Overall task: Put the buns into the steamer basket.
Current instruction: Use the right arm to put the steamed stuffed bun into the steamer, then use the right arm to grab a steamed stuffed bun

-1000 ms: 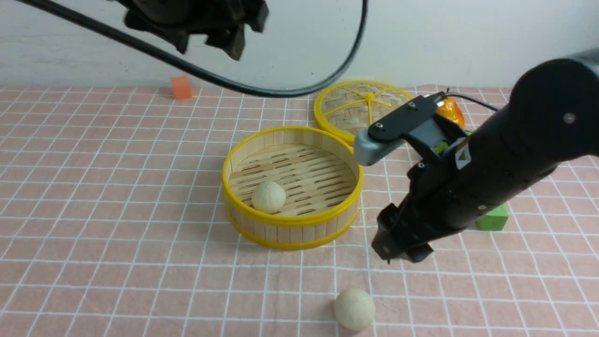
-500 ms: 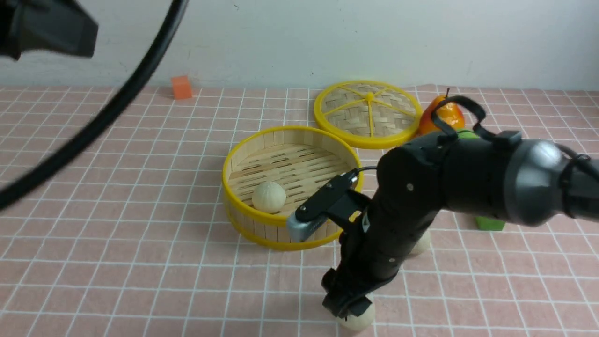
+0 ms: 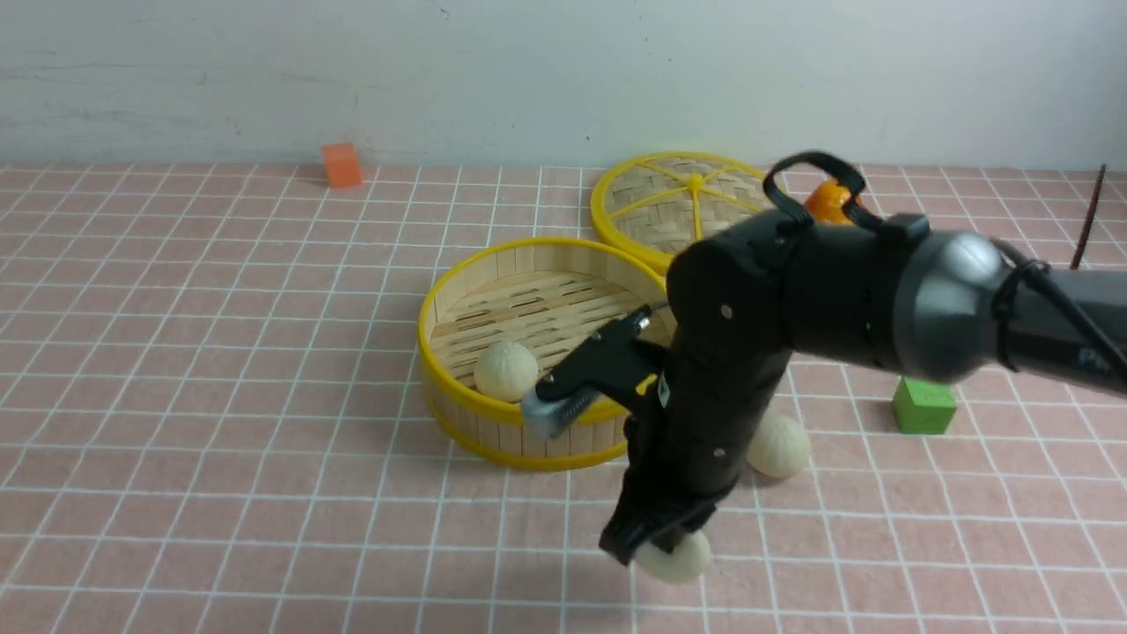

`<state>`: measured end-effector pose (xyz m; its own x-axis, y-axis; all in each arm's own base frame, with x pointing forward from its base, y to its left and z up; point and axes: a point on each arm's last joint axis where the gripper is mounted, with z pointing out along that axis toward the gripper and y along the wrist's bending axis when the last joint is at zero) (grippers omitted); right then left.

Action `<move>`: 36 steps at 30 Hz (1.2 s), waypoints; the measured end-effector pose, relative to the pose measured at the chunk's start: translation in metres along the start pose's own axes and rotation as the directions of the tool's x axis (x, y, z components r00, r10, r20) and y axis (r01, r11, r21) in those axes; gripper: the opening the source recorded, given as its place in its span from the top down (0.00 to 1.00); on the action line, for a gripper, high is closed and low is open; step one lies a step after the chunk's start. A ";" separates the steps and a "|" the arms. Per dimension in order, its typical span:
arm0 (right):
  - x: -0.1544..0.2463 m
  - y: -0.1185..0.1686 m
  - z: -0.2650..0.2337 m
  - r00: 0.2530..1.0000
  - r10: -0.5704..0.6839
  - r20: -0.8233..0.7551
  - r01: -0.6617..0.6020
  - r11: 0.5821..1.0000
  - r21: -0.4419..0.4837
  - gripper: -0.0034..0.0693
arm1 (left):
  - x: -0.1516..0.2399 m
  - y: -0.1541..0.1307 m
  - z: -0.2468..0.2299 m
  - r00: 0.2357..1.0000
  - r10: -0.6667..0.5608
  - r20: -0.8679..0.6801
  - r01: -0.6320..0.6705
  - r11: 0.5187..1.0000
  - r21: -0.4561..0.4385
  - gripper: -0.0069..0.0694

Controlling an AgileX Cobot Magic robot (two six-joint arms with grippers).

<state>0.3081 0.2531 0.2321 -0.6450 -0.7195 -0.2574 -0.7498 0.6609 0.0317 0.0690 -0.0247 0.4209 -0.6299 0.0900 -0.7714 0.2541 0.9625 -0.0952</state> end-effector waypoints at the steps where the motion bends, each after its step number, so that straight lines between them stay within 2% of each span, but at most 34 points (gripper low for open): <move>1: -0.006 -0.001 -0.007 1.000 -0.004 0.020 0.004 1.000 0.006 0.93 | 0.001 0.001 -0.002 1.000 0.000 0.008 0.000 1.000 -0.001 0.25; 5: -0.048 -0.007 -0.051 0.977 -0.030 0.210 0.014 0.997 0.076 0.93 | 0.007 0.005 -0.012 0.999 -0.003 0.049 0.003 1.000 -0.001 0.25; 6: -0.050 -0.008 -0.051 0.976 -0.029 0.214 0.012 0.997 0.081 0.93 | 0.007 0.005 -0.013 0.999 -0.003 0.052 0.003 1.000 0.000 0.25; 8: -0.071 -0.015 -0.061 0.956 -0.001 0.295 -0.036 0.992 0.118 0.93 | 0.009 0.006 -0.015 0.998 -0.004 0.060 0.004 1.000 0.001 0.25; 13: -0.095 -0.039 -0.030 0.946 0.101 0.308 -0.148 0.980 0.132 0.92 | 0.009 0.006 -0.015 0.998 -0.001 0.060 0.001 1.000 0.000 0.25; 19: -0.093 -0.072 0.025 0.950 0.242 0.197 -0.270 0.954 0.131 0.87 | 0.009 0.006 -0.015 0.998 0.000 0.061 0.000 1.000 -0.002 0.26; 23: -0.088 -0.089 0.043 0.933 0.317 0.170 -0.338 0.935 0.111 0.70 | 0.009 0.006 -0.015 0.998 0.000 0.061 0.000 1.000 -0.002 0.28; 25: -0.088 -0.091 0.042 0.926 0.335 0.174 -0.353 0.931 0.088 0.55 | 0.009 0.006 -0.015 0.998 0.000 0.061 0.000 1.000 -0.002 0.30; 27: -0.088 -0.091 0.042 0.925 0.339 0.172 -0.356 0.931 0.082 0.50 | 0.009 0.006 -0.015 0.998 0.000 0.061 0.000 1.000 -0.002 0.30; 28: -0.087 -0.090 0.041 0.925 0.342 0.167 -0.358 0.930 0.077 0.40 | 0.009 0.006 -0.015 0.998 0.000 0.061 0.000 1.000 -0.002 0.31; 31: -0.085 -0.087 0.025 0.932 0.333 0.143 -0.346 0.935 0.079 0.21 | 0.009 0.006 -0.015 0.998 0.000 0.061 0.000 1.000 -0.002 0.34; 33: -0.083 -0.084 -0.002 0.942 0.302 0.148 -0.316 0.945 0.087 0.13 | 0.009 0.006 -0.015 0.998 0.000 0.061 0.000 1.000 -0.002 0.35; 36: -0.080 -0.081 -0.033 0.951 0.256 0.173 -0.276 0.955 0.108 0.09 | 0.009 0.006 -0.015 0.998 0.000 0.061 0.000 1.000 -0.002 0.37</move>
<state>0.4162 0.2503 0.2817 -0.7799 -0.4784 -0.4036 -0.5217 0.8531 -0.0033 0.0539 -0.0142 0.4233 -0.5842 0.0742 -0.8082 0.2526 0.9630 -0.0942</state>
